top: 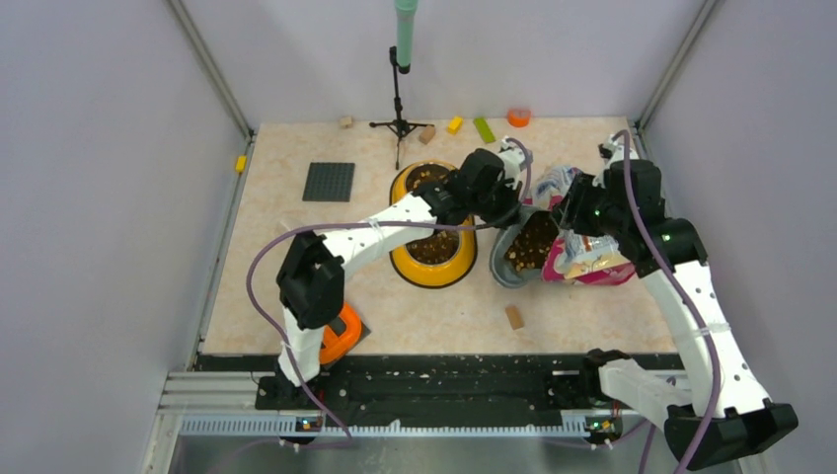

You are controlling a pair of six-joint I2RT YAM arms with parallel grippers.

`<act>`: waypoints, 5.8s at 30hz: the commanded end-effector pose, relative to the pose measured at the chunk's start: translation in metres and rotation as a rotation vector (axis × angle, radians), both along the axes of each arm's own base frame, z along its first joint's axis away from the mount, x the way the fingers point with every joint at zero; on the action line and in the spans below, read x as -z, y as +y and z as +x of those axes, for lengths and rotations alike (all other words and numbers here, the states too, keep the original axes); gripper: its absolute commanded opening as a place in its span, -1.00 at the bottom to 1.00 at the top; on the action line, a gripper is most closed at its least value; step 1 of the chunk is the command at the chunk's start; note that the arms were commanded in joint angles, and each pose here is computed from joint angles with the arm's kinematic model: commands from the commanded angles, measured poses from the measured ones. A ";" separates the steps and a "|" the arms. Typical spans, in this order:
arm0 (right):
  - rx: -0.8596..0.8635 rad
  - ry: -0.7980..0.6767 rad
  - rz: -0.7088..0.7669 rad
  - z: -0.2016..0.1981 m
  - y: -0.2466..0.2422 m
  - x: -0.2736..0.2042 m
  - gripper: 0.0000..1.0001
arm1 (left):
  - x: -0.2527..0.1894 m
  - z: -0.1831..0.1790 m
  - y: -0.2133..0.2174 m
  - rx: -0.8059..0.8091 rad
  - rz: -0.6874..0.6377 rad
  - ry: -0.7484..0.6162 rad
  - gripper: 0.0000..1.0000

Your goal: Serve the pet food

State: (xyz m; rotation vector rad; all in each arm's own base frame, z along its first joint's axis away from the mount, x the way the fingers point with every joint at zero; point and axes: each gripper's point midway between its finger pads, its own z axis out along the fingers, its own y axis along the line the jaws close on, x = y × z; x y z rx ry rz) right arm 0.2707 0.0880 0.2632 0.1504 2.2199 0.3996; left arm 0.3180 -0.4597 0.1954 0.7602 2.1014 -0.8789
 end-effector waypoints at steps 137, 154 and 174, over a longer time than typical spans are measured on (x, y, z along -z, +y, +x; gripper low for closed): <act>-0.198 -0.151 -0.411 0.006 -0.068 -0.101 0.84 | -0.194 0.077 0.109 0.289 -0.430 -0.555 -1.00; -0.478 -0.181 -0.572 0.016 -0.060 -0.074 0.75 | -0.180 0.078 0.128 0.273 -0.378 -0.532 -1.00; -0.858 -0.283 -0.470 0.059 -0.034 -0.049 0.62 | -0.165 0.078 0.121 0.310 -0.406 -0.478 -1.00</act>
